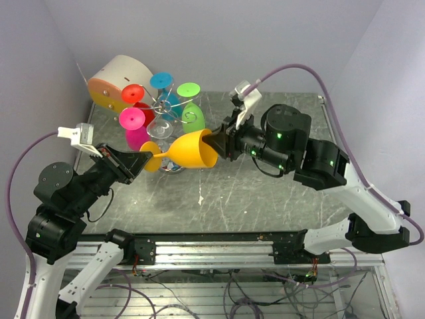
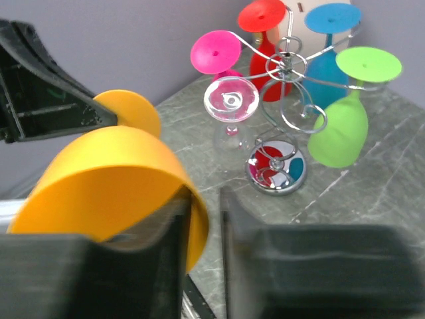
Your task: Take the wine glass off the wine glass rack
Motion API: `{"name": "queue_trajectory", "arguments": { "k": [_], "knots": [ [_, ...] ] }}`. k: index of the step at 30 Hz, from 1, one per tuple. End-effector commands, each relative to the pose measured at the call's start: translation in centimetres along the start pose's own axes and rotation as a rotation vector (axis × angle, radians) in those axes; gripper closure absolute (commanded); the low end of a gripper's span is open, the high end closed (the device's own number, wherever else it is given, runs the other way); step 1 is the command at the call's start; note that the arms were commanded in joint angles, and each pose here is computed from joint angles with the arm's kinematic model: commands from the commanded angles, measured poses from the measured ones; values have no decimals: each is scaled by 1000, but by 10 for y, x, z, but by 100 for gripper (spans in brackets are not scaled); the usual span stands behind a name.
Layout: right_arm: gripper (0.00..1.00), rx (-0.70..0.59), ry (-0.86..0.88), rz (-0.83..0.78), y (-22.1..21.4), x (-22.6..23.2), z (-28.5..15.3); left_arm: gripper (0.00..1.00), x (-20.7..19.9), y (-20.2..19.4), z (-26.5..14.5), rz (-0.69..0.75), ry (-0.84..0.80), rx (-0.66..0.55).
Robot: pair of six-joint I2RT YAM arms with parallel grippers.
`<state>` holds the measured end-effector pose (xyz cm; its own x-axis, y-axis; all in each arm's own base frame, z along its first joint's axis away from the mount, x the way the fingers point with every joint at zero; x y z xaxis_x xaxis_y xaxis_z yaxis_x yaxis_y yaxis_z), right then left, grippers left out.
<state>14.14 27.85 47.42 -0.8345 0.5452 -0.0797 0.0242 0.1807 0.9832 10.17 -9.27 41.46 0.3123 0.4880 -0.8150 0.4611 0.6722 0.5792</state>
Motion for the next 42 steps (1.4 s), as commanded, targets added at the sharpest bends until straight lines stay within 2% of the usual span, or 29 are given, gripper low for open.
{"name": "queue_trajectory", "arguments": {
  "k": [1,9,12,14,17,20,24,29,33,42],
  "knots": [
    [100,-86,-32,6,20,-23,-10,89,-12,7,-11,30,-42,-35],
    [100,-200,-190,-1,56,-55,-40,46,5,11,-2,19,106,-67],
    [100,-225,-368,-11,66,-75,-57,39,7,13,-4,20,132,-81],
    [100,-210,-562,-29,65,-96,-66,38,8,13,-4,22,139,-82],
    [100,-121,-871,-89,49,-131,-68,39,10,11,-3,25,134,-73],
    [100,3,-973,-110,27,-170,-51,40,12,8,-2,28,132,-59],
    [100,115,-973,2,-7,-226,-25,41,13,8,-5,33,140,-63],
    [100,366,-914,283,-92,-314,-1,42,12,8,-15,41,145,-82],
    [100,536,-810,406,-151,-333,16,42,15,6,-19,46,156,-81],
    [100,798,-732,515,-252,-341,34,42,28,-2,-19,44,189,-67]
  ]
}}
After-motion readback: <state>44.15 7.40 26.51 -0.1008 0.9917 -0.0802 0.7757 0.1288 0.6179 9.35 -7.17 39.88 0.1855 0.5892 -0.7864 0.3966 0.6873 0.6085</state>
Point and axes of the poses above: each gripper's point midway between its finger pads, its own z axis out along the fingers, its own x axis along the line the jaws close on, y = z × x, the point moved 7 cm from there along -z, back along the fingers, and after that the axes turned 14 degrees about -z, right-handed, at the moved point
